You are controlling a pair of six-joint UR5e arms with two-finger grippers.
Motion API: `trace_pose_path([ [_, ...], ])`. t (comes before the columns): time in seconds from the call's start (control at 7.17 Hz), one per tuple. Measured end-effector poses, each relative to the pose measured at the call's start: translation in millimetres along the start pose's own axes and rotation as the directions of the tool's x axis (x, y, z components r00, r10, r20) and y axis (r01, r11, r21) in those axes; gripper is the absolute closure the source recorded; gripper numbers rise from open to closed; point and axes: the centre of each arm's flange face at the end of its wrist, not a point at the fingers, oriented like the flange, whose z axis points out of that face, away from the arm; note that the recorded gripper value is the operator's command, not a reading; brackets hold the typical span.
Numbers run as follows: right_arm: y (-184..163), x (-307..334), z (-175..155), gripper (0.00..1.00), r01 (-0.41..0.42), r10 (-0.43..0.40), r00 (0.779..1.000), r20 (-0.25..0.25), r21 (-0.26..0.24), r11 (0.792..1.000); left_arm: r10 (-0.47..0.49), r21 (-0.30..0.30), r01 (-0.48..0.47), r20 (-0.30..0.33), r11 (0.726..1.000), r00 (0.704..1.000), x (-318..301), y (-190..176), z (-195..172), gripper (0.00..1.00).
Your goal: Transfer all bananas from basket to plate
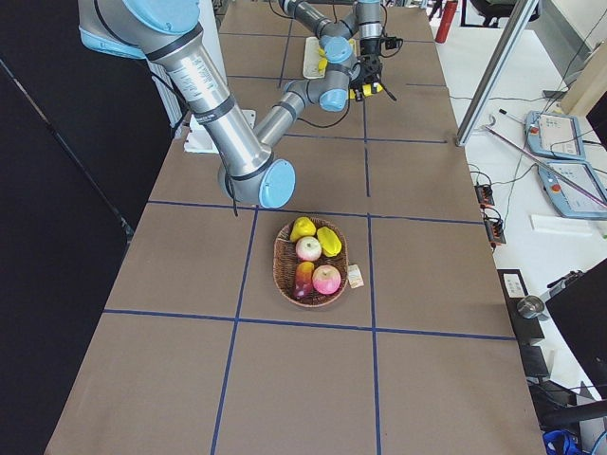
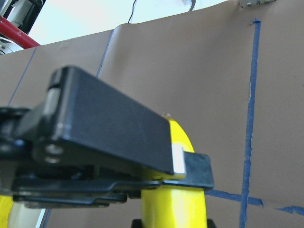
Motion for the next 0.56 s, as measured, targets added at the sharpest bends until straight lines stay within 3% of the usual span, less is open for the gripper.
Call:
trace_pose_path([
  [0.56, -7.7, 4.0, -4.9, 0.00, -0.010, 0.010, 1.000, -0.003, 0.005, 1.000, -0.003, 0.001, 0.003, 0.005, 1.000, 1.000, -4.2, -1.7, 0.9, 1.00],
])
